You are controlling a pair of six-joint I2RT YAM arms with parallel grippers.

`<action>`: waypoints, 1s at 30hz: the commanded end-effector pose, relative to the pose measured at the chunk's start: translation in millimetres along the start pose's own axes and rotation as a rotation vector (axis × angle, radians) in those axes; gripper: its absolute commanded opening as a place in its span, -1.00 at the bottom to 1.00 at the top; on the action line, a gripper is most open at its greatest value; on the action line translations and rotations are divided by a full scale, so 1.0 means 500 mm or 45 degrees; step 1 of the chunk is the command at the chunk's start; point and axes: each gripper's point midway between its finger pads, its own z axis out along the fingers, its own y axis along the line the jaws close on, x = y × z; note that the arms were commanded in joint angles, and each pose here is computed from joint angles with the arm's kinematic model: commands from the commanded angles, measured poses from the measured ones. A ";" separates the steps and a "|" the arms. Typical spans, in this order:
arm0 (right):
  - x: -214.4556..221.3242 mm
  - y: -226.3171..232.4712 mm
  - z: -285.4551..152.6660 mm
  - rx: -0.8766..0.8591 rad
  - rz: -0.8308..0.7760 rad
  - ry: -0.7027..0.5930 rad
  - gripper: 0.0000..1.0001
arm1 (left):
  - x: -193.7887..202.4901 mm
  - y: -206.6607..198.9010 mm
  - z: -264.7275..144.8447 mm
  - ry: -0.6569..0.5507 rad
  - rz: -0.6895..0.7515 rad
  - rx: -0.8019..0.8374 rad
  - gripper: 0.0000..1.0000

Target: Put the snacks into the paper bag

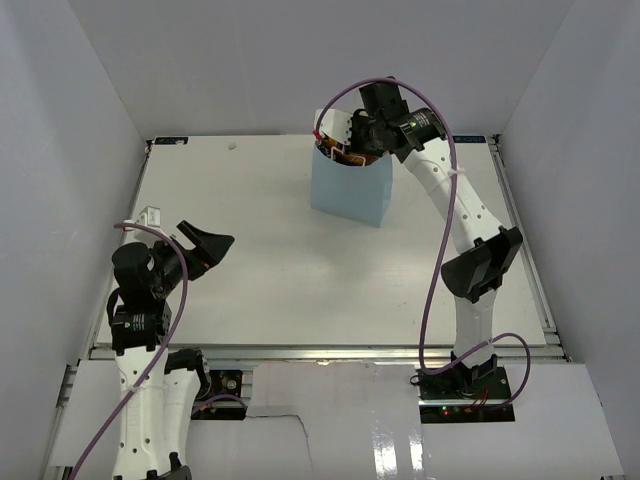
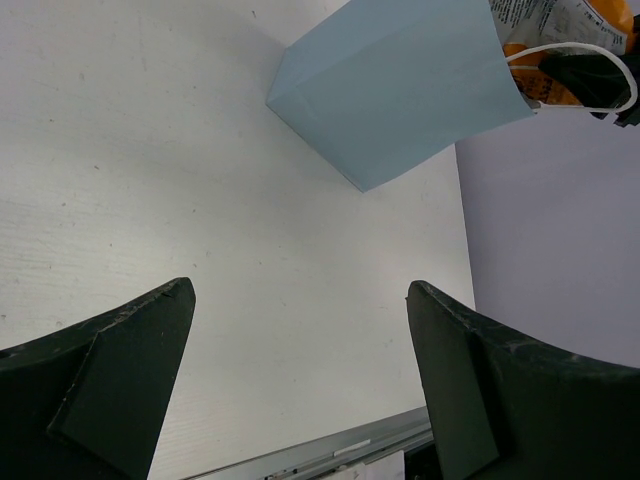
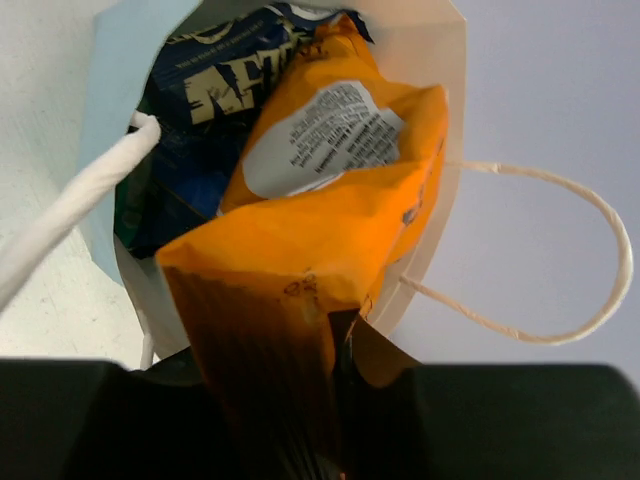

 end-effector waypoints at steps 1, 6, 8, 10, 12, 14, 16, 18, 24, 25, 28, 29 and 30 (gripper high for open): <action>0.003 0.071 0.049 -0.189 0.017 -0.027 -0.36 | -0.005 -0.012 -0.001 0.000 0.011 0.031 0.96; -0.045 0.032 0.016 -0.087 0.095 -0.162 0.49 | -0.005 -0.013 0.000 0.004 0.002 0.033 0.96; -0.056 0.028 -0.003 -0.074 0.143 -0.209 0.50 | -0.006 -0.015 -0.001 0.002 0.002 0.037 0.96; -0.057 0.022 -0.022 -0.068 0.249 -0.253 0.50 | -0.007 -0.018 -0.003 -0.003 0.006 0.041 0.96; -0.055 0.010 -0.040 -0.053 0.330 -0.290 0.52 | -0.007 -0.020 -0.005 -0.004 0.006 0.045 0.96; -0.050 -0.019 -0.078 -0.029 0.444 -0.370 0.56 | -0.003 -0.020 -0.006 -0.001 0.008 0.049 0.96; -0.046 -0.041 -0.123 -0.033 0.500 -0.469 0.64 | -0.001 -0.020 -0.007 0.003 0.002 0.054 0.96; -0.050 -0.045 -0.159 -0.071 0.547 -0.567 0.67 | 0.001 -0.018 -0.006 0.007 0.000 0.053 0.96; -0.030 -0.038 -0.224 -0.132 0.601 -0.712 0.74 | 0.002 -0.021 -0.009 0.005 0.001 0.060 0.96; -0.022 -0.038 -0.223 -0.131 0.611 -0.706 0.74 | 0.002 -0.021 -0.008 0.007 0.000 0.059 0.96; 0.011 -0.040 -0.223 -0.146 0.669 -0.708 0.74 | 0.004 -0.022 -0.011 0.005 0.002 0.062 0.96; 0.019 -0.041 -0.222 -0.151 0.673 -0.712 0.72 | 0.005 -0.024 -0.013 0.004 0.005 0.066 0.96; 0.033 -0.041 -0.222 -0.160 0.681 -0.722 0.72 | 0.006 -0.021 -0.013 0.005 0.000 0.062 0.96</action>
